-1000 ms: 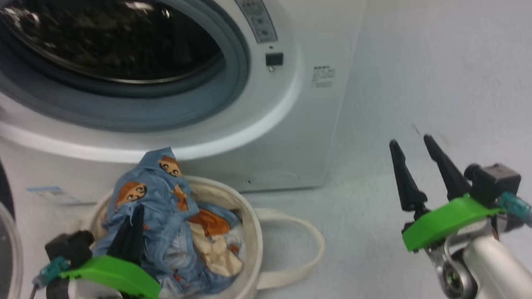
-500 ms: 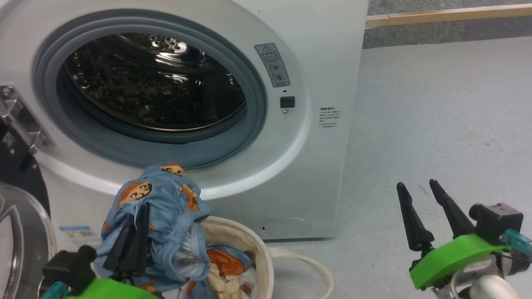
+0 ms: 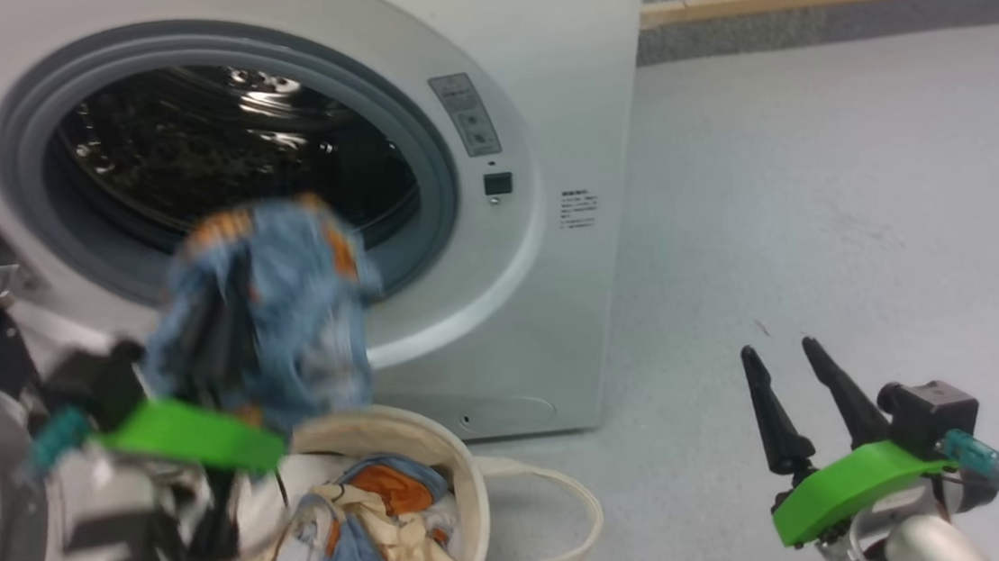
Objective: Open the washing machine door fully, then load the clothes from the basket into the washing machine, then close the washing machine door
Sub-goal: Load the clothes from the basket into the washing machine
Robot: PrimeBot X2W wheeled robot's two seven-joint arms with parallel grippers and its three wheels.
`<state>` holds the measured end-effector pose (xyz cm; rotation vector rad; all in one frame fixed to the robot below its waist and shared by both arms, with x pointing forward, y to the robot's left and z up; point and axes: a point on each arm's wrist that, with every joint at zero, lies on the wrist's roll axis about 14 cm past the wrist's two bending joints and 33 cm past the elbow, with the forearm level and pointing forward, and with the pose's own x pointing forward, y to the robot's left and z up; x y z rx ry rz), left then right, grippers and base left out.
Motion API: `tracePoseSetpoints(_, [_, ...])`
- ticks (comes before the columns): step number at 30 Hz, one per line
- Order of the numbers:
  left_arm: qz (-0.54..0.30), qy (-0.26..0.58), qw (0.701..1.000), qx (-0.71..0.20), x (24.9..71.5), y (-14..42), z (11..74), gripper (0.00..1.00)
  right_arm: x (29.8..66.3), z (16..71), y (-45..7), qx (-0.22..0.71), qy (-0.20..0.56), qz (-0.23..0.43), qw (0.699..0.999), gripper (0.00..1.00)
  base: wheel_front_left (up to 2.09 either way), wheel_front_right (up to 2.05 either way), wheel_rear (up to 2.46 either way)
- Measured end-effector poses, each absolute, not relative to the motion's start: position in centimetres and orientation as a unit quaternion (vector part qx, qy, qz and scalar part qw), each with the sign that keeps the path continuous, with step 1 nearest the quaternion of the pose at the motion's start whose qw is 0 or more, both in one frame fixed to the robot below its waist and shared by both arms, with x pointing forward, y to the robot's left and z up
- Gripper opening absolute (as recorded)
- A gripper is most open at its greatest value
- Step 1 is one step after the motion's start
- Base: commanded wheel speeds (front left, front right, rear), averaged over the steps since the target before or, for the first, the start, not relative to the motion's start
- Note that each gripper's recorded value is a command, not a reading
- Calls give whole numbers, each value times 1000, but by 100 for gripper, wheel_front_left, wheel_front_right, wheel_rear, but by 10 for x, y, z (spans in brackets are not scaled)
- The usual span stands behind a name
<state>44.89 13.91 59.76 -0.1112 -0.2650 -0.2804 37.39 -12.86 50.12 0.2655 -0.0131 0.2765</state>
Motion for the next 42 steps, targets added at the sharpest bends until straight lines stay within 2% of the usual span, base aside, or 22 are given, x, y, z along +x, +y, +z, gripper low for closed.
tracePoseSetpoints(5, [-147,-177,972,-44,477,132,634,0,378,496,-144,118,0,125,985,100,0,0,0])
tracePoseSetpoints(9, [-138,-159,977,-47,497,134,620,0,383,490,-151,110,8,118,987,100,0,0,0])
tracePoseSetpoints(17, [-114,-43,992,-40,552,139,535,0,397,469,-176,89,34,88,992,100,0,0,0])
tracePoseSetpoints(28, [-118,51,992,5,637,130,459,0,411,425,-210,61,86,38,994,100,0,0,0])
tracePoseSetpoints(30, [-123,36,992,12,653,126,464,0,413,420,-213,59,89,32,994,100,0,0,0])
tracePoseSetpoints(35, [-118,-122,985,-19,692,117,554,0,421,406,-220,51,101,20,993,100,0,0,0])
tracePoseSetpoints(37, [-114,-119,986,-28,693,117,542,0,422,400,-221,51,107,15,993,100,0,0,0])
tracePoseSetpoints(42, [-113,-50,992,-18,688,118,491,0,423,395,-216,56,111,16,992,100,0,0,0])
